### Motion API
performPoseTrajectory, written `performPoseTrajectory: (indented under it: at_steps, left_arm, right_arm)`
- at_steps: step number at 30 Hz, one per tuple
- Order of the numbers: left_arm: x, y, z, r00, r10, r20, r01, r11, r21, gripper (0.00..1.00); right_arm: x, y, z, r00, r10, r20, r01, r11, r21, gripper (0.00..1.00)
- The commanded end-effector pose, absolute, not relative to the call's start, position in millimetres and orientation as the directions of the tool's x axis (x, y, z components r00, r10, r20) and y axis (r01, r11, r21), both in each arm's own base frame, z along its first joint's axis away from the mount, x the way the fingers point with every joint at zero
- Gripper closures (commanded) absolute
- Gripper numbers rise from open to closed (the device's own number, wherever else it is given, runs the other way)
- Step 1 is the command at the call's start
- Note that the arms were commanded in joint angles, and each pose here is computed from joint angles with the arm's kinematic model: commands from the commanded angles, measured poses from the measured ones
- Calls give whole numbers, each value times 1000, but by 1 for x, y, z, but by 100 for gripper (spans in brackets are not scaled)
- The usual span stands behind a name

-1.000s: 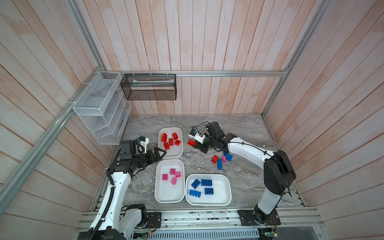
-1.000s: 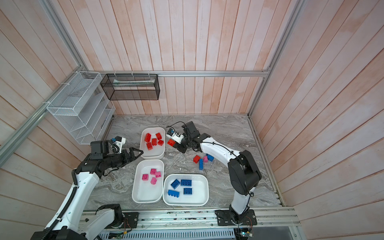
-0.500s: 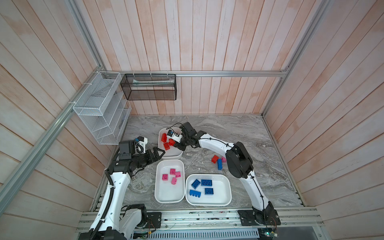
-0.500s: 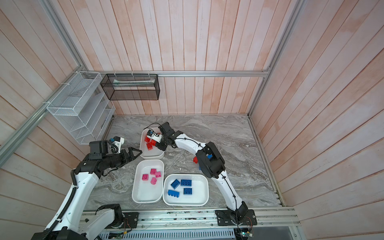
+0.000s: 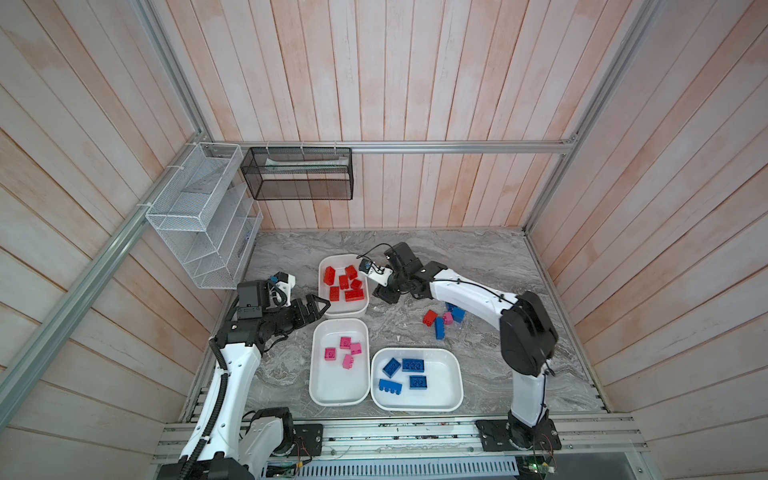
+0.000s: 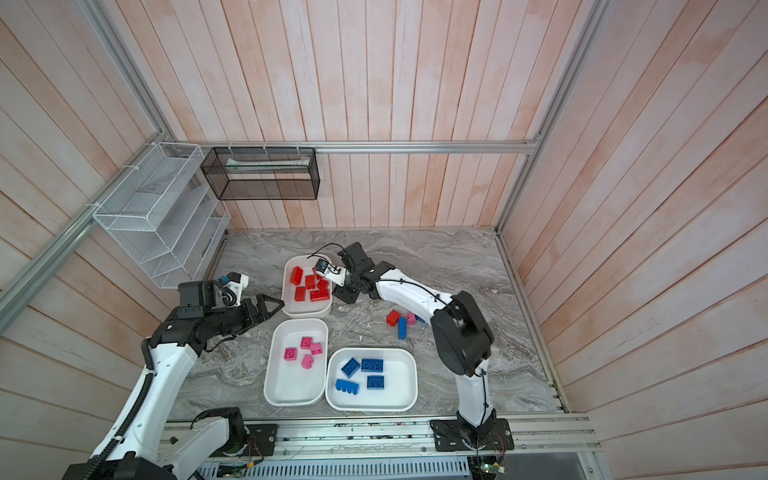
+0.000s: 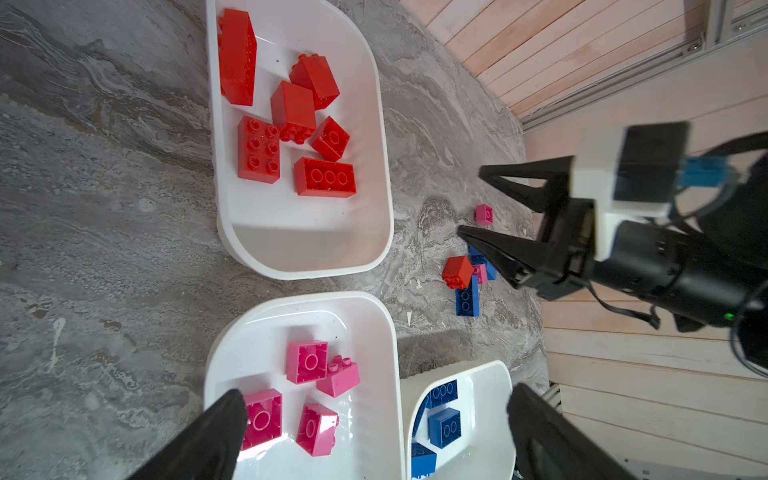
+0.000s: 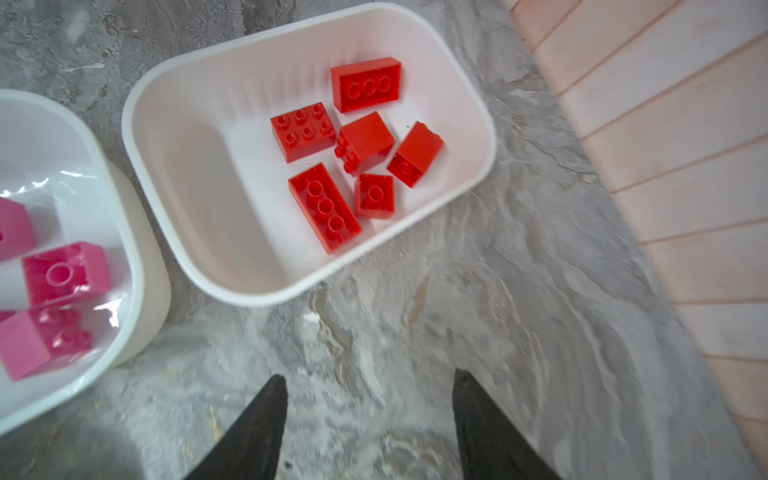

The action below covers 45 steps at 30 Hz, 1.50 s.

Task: Sort the legos into containers by color
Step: 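Carry the red brick to the farthest tub and release it, then reach the right gripper back to the pile and grasp the last red brick, then carry the red brick to the farthest tub and release it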

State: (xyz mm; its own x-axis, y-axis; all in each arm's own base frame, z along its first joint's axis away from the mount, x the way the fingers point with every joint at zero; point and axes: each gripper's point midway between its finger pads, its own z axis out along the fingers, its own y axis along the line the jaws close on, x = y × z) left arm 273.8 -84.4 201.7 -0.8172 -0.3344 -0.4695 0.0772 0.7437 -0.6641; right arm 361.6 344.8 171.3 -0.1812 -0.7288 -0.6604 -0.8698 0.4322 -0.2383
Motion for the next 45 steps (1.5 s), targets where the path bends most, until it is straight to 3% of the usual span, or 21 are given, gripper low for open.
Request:
performPoseTrajectory:
  at_steps: [1, 4, 9, 17, 30, 39, 42, 45]
  left_arm:
    - [277, -88, 206, -811, -326, -485, 117, 723, -681, 0]
    - [278, -89, 202, -816, -324, -479, 117, 719, -685, 0]
    - [280, -90, 199, -818, -323, -476, 119, 714, -690, 0]
    - [280, -91, 195, -822, -322, -471, 121, 708, -696, 0]
    - [275, -90, 192, -825, -316, -468, 117, 715, -689, 0]
    - [275, -90, 192, -825, -317, -467, 114, 717, -688, 0]
    - [275, -90, 193, -825, -316, -469, 115, 718, -686, 0]
    - [275, -90, 194, -823, -316, -471, 116, 719, -685, 0]
  right_arm:
    - [350, 295, 173, -357, -677, -643, -781, 594, -193, 34]
    - [329, 265, 174, -513, -589, -624, -688, 717, -111, 34]
    - [285, 239, 152, -637, -529, -560, -641, 768, 4, 34]
    - [286, 206, 104, -645, -601, -472, -631, 767, -116, 32]
    - [324, 216, 47, -661, -654, -369, -687, 725, -54, 34]
    - [333, 214, 24, -663, -680, -312, -701, 711, -59, 56]
    - [334, 214, 29, -661, -679, -319, -701, 711, -61, 68]
    - [339, 222, 48, -651, -674, -349, -704, 708, -52, 70]
